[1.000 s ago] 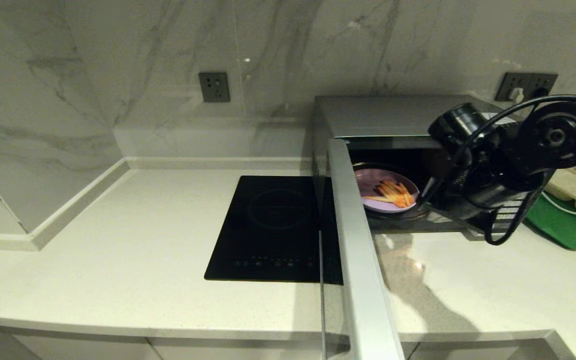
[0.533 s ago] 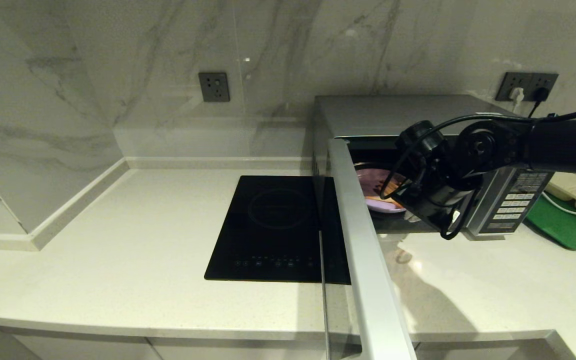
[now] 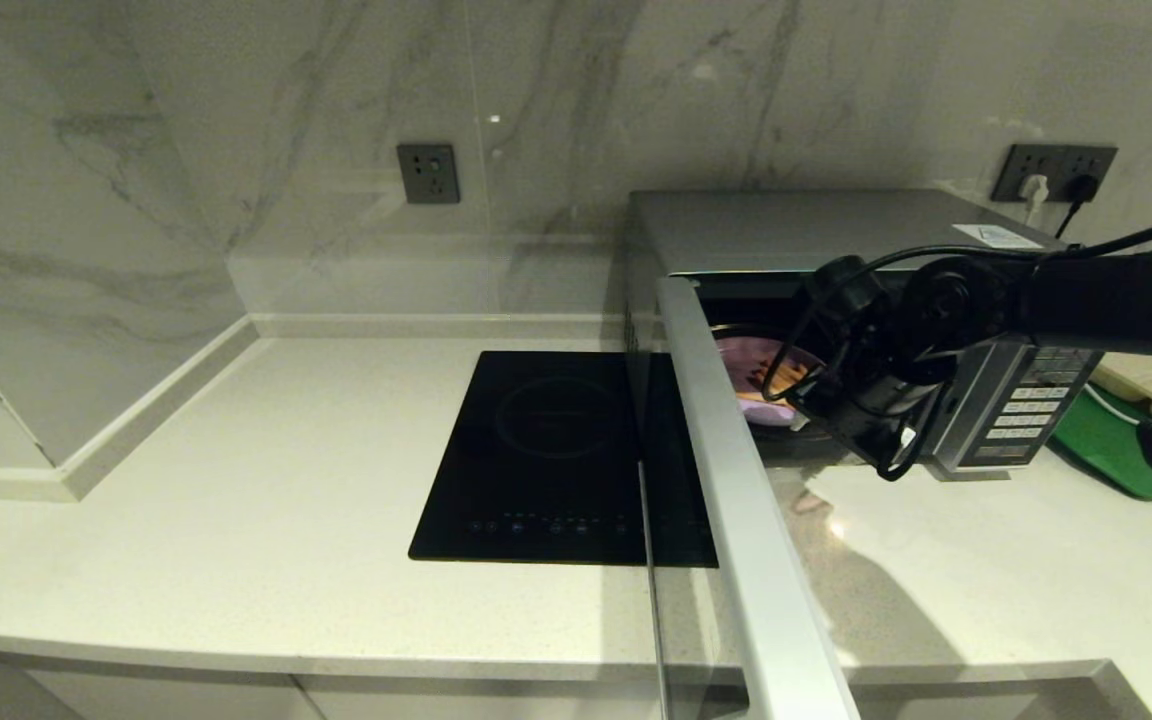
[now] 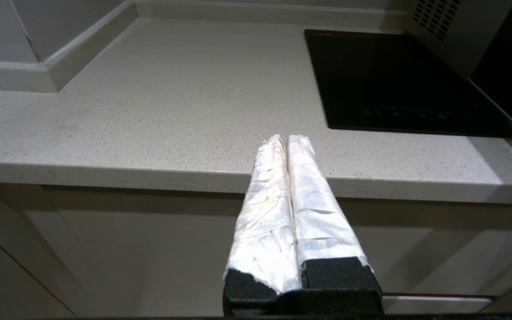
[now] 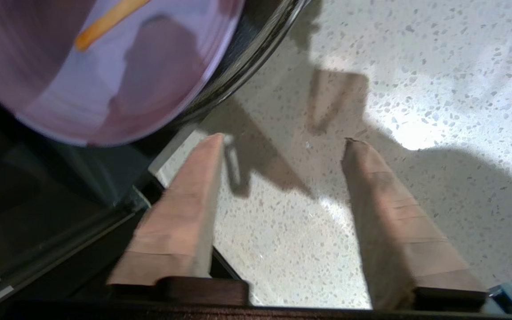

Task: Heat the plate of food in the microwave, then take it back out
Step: Take the plate out of the microwave

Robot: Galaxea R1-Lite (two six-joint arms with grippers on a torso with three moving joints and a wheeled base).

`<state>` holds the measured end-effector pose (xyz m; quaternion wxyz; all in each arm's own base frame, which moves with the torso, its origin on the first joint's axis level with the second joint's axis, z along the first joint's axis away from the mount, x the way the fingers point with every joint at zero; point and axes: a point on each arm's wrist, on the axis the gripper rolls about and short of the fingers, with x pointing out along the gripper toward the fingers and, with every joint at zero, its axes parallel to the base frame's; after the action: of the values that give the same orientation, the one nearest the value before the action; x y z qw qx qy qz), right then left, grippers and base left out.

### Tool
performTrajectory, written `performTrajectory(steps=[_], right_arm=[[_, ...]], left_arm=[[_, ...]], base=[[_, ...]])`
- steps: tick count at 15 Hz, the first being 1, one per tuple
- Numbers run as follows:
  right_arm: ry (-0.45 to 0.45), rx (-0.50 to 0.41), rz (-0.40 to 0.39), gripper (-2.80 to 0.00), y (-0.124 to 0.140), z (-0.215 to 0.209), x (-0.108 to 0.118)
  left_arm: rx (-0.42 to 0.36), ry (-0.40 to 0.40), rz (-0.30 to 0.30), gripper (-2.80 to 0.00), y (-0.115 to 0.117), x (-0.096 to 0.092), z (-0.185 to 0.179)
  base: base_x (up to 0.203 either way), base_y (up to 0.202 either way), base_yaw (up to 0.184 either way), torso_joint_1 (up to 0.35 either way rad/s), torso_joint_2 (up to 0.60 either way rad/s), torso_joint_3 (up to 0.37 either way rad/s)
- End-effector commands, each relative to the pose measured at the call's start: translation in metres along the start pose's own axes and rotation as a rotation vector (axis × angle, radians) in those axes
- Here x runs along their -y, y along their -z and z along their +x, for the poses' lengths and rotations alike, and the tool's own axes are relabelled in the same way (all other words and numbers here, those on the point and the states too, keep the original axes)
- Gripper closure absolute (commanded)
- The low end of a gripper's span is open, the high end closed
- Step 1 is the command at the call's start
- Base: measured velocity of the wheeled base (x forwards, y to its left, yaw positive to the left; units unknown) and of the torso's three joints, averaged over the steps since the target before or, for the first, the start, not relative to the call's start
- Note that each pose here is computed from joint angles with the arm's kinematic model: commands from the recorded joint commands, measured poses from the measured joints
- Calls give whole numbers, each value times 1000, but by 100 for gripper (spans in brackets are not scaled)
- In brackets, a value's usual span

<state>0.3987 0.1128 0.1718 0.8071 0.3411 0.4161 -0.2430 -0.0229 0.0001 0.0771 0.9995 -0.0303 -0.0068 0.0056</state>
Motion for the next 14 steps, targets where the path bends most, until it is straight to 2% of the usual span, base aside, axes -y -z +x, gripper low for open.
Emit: performTrajectory(steps=[1,6,10,12,14], right_arm=[[-4,-46,17,-280,0,3,3],[-40,-72,55,-280,-12,6,7],[-29,-76,79,-280,-11,10,8],[-28,-73,126,-280,-14,10,10],[-49,-63,135,-280,-16,10,9]], left_arm=[[1,-1,-1,0,0,0,0],[1,-1,-1,0,0,0,0],[1,-1,-1,0,0,0,0],[1,-1,-1,0,0,0,0],[1,-1,-1,0,0,0,0]], base=[[0,0,0,0,0,0],[0,0,0,0,0,0],[0,0,0,0,0,0],[0,0,0,0,0,0],[0,0,0,0,0,0]])
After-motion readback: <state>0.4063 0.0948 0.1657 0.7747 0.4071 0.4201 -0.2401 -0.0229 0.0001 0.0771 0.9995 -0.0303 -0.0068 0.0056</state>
